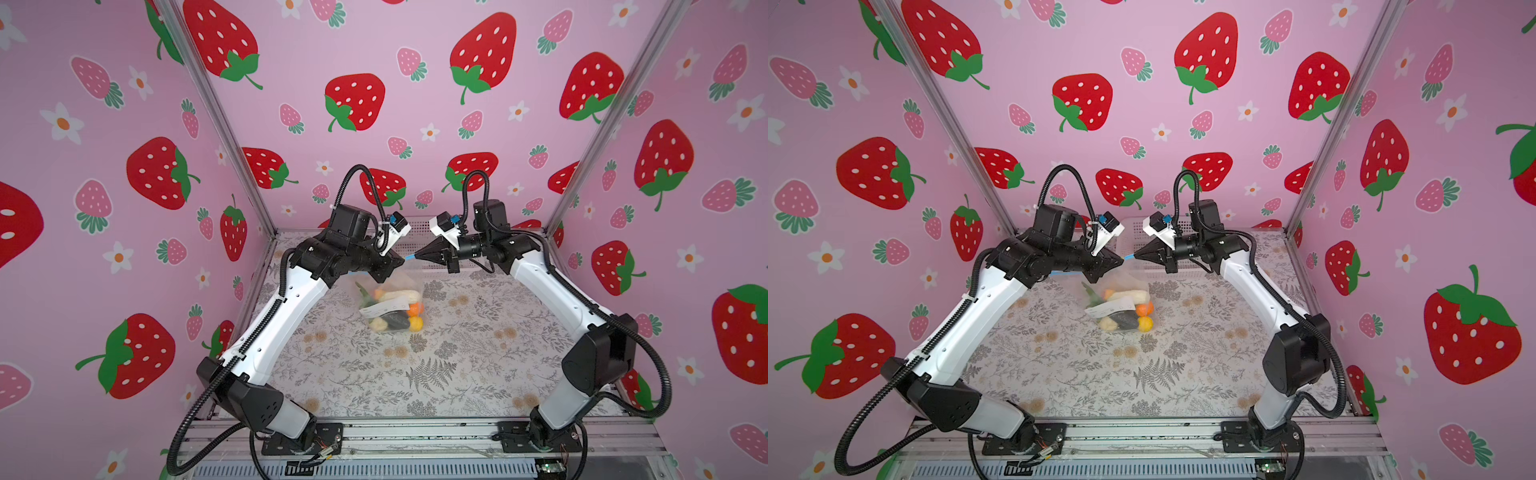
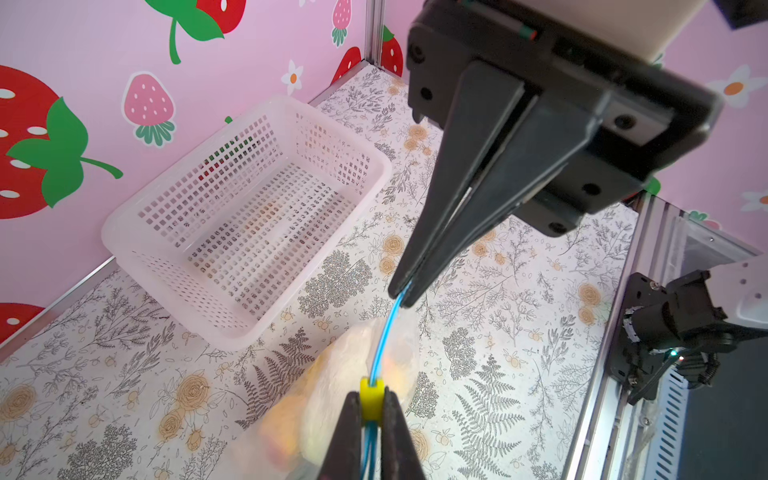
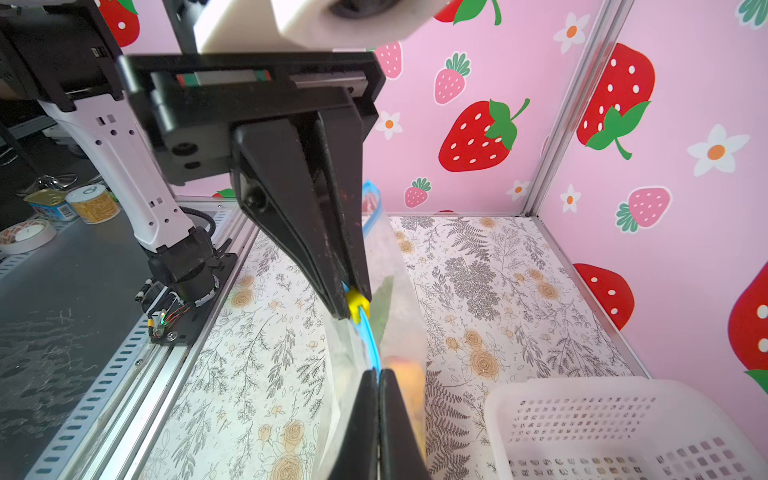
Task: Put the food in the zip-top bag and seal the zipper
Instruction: 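Slide the left gripper along the blue zipper away from the right gripper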
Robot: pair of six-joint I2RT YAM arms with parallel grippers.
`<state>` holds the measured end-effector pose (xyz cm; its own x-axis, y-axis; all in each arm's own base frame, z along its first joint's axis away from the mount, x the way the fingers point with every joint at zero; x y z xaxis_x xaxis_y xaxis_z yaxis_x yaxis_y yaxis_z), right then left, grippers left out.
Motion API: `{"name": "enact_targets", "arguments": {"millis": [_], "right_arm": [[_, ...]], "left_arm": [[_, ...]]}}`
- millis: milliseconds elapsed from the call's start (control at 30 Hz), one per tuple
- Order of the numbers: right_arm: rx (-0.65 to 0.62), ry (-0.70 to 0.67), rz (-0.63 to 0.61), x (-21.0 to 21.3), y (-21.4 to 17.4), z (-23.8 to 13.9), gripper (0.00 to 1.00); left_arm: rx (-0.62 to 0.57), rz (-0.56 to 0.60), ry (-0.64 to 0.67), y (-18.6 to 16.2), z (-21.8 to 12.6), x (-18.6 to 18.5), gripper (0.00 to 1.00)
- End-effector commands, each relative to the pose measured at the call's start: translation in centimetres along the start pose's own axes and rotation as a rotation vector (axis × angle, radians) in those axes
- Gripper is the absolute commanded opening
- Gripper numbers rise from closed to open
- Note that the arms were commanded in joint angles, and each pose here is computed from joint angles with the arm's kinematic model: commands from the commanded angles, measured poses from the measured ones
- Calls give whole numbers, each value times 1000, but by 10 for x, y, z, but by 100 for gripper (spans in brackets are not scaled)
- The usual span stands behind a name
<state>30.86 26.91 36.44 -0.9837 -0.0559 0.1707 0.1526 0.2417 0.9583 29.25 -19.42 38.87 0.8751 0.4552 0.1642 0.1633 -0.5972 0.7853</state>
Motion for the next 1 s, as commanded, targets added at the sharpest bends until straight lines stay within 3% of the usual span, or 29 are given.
{"name": "enact_targets", "arguments": {"millis": [0, 967], "right_arm": [[-15, -78, -43, 2, 12, -26, 0], [-33, -171, -26, -10, 18, -49, 0]], "left_arm": [[73, -5, 60, -12, -18, 0, 0], [93, -25, 67, -18, -30, -10, 0]]}}
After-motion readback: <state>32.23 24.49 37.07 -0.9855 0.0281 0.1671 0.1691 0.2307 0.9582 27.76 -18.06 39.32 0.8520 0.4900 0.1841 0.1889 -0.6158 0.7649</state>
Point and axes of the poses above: each gripper's point midway between its finger pads, its own z axis out along the fingers, its own x axis along the line the jaws close on, y = z × x, the point moved 8 cm from there along -z, back along the fingers, and after that the axes turned 14 degrees about z, right-handed, at the moved point
